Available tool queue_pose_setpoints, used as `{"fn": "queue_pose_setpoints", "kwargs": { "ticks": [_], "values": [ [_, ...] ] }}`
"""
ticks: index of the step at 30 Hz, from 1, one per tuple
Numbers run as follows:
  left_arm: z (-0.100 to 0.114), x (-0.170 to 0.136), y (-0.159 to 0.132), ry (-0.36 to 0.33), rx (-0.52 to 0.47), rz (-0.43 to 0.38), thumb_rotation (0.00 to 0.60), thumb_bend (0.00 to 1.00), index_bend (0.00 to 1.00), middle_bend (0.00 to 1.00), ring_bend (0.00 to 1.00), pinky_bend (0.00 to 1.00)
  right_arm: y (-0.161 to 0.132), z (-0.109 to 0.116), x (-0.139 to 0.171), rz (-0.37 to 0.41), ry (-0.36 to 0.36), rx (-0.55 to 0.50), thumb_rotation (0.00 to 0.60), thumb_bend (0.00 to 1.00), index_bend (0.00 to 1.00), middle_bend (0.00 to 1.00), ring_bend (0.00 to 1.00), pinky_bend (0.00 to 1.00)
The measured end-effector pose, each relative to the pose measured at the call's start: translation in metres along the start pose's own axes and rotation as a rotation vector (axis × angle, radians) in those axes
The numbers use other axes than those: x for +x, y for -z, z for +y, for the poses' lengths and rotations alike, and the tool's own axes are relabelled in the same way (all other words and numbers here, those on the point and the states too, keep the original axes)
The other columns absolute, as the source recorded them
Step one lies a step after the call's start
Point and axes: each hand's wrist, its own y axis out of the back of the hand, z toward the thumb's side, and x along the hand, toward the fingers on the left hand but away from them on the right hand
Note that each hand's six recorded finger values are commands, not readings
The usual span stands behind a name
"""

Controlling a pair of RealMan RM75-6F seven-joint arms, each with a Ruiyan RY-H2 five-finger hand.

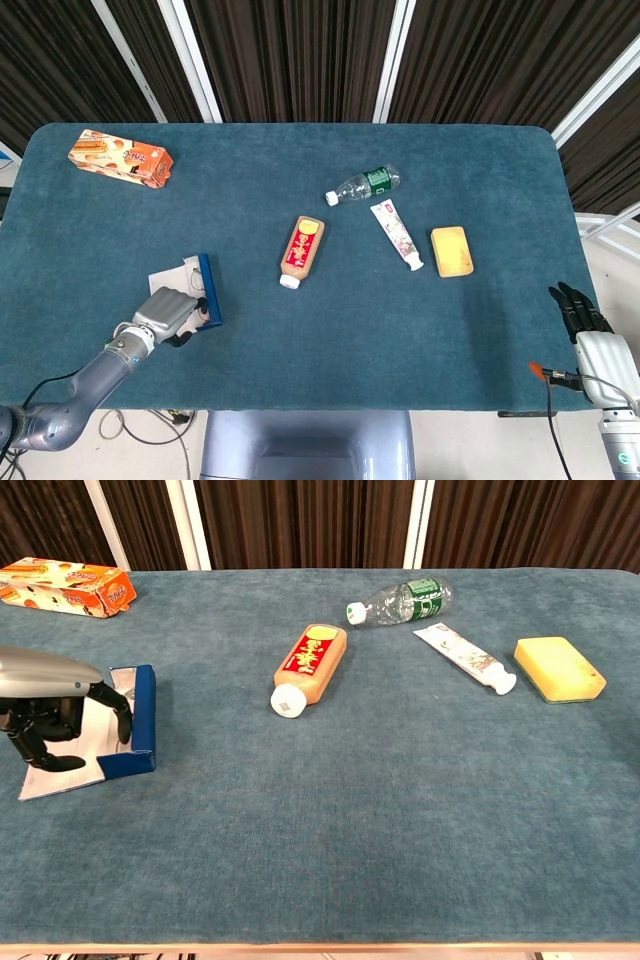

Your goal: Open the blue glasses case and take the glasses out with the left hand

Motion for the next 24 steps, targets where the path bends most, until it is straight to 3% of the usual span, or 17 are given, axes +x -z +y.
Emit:
{"fn": "queue_pose_setpoints", "kwargs": {
  "ticks": [24],
  "values": [
    [0.016,0.028,-0.024,-0.036,0.005,-0.008,0.600,0.36,0.26,0.95,0.84,0.92,0.000,0.000,0.000,0.003,-0.001,-0.004,0.600,0.16,0.00,0.00,0.00,0.19]
  ]
}}
